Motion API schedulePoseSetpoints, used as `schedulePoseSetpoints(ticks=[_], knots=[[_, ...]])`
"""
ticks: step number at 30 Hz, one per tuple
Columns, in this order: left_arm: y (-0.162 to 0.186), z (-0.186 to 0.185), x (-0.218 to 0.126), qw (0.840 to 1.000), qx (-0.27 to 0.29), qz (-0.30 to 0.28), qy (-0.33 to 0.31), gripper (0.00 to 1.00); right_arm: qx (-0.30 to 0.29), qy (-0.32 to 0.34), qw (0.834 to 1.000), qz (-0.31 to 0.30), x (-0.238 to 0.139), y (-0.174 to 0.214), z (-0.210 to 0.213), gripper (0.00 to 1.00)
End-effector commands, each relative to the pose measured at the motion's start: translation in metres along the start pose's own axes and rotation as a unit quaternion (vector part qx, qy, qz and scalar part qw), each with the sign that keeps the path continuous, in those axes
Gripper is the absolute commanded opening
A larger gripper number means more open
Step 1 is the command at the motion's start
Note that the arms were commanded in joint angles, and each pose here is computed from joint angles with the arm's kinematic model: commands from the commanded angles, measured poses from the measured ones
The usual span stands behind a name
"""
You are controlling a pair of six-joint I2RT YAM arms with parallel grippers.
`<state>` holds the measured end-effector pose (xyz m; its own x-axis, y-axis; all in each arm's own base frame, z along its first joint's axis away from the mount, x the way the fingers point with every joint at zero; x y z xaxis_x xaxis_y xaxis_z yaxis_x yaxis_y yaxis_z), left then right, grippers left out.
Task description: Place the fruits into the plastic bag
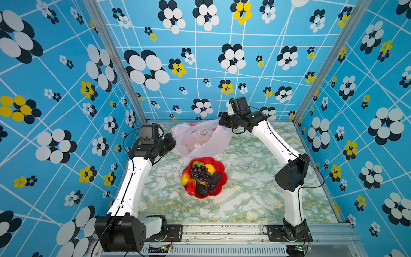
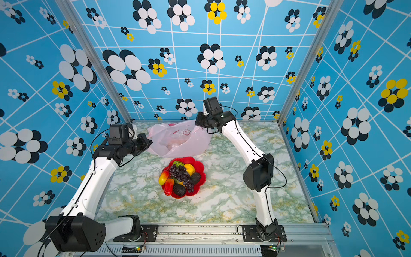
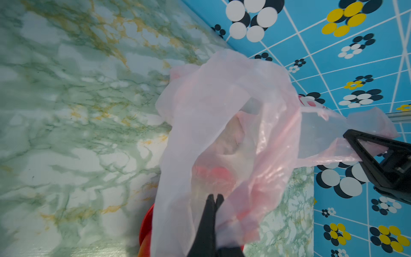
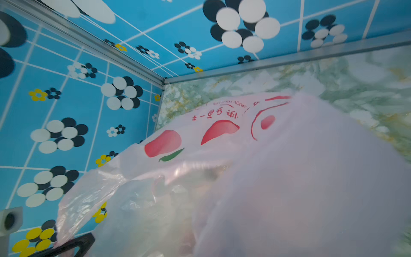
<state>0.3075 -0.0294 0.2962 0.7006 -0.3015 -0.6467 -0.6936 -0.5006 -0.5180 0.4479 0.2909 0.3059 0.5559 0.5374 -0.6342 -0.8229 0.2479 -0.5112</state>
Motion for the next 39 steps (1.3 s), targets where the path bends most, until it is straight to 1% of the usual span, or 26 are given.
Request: schedulePoseSetpoints(ticks=[1,2,5,7,9,11,12,14,16,17,18,20,21,22,24,27,30,34,39], knots=[[0.005,0.006,-0.022,0.999,0.020,-0.020,-0.026,0.00,0.020,-0.007,0.999,0.038,0.012,0.013,0.000,0.00],[0.004,0.007,-0.025,0.999,0.020,-0.022,-0.030,0.00,0.022,-0.007,0.999,0.042,0.022,0.014,0.000,0.00],[-0.008,0.002,-0.035,0.999,0.019,-0.040,-0.027,0.00,0.009,-0.046,0.999,0.018,0.016,-0.004,0.030,0.00],[-0.023,-0.009,-0.048,0.998,0.020,-0.064,-0.017,0.00,-0.005,-0.094,0.995,-0.018,-0.006,-0.022,0.061,0.00],[-0.040,-0.026,-0.073,0.994,0.030,-0.103,-0.002,0.00,-0.020,-0.151,0.986,-0.071,-0.037,-0.039,0.089,0.00],[-0.055,-0.047,-0.111,0.985,0.059,-0.161,0.012,0.00,-0.039,-0.204,0.971,-0.119,-0.070,-0.052,0.112,0.00],[-0.061,-0.056,-0.133,0.977,0.078,-0.198,0.013,0.00,-0.055,-0.224,0.964,-0.136,-0.086,-0.056,0.122,0.00],[-0.063,-0.063,-0.169,0.961,0.106,-0.257,-0.006,0.00,-0.081,-0.225,0.961,-0.141,-0.095,-0.054,0.126,0.00],[-0.053,-0.055,-0.188,0.950,0.124,-0.284,-0.046,0.00,-0.096,-0.204,0.966,-0.129,-0.083,-0.044,0.113,0.00],[-0.046,-0.047,-0.187,0.949,0.128,-0.282,-0.062,0.02,-0.097,-0.183,0.972,-0.113,-0.068,-0.035,0.101,0.00],[-0.034,-0.034,-0.178,0.952,0.125,-0.267,-0.079,0.02,-0.094,-0.161,0.978,-0.091,-0.046,-0.024,0.084,0.00],[-0.004,-0.006,-0.145,0.968,0.102,-0.212,-0.091,0.02,-0.088,-0.121,0.988,-0.029,-0.004,0.001,0.056,0.00],[0.014,0.009,-0.123,0.977,0.079,-0.177,-0.087,0.02,-0.074,-0.104,0.992,0.000,0.010,0.010,0.046,0.00],[0.032,0.022,-0.104,0.984,0.052,-0.146,-0.082,0.01,-0.061,-0.086,0.994,0.036,0.037,0.023,0.033,0.00],[0.060,0.045,-0.080,0.991,0.004,-0.106,-0.086,0.00,-0.053,-0.079,0.994,0.052,0.056,0.028,0.027,0.00],[0.086,0.065,-0.064,0.991,-0.040,-0.087,-0.089,0.01,-0.055,-0.063,0.995,0.045,0.072,0.024,0.023,0.00],[0.096,0.071,-0.058,0.992,-0.054,-0.066,-0.091,0.01,-0.057,-0.054,0.995,0.061,0.083,0.023,0.018,0.00],[0.100,0.072,-0.048,0.994,-0.061,-0.041,-0.080,0.02,-0.054,-0.041,0.995,0.079,0.091,0.028,0.008,0.00],[0.096,0.069,-0.042,0.995,-0.071,-0.037,-0.066,0.05,-0.034,-0.031,0.996,0.072,0.085,0.022,-0.007,0.00]])
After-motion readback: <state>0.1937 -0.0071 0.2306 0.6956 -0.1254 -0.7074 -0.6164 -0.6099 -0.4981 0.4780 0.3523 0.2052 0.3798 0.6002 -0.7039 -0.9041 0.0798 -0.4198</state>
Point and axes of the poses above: each gripper's point midway between its finger pads, its own x axis out along the fingers, its own z axis along the line the jaws close on, y = z × x, the point moved 7 cm from there along -x, back along the fingers, and after that the axes turned 5 degrees about x, right-handed, at the moved point
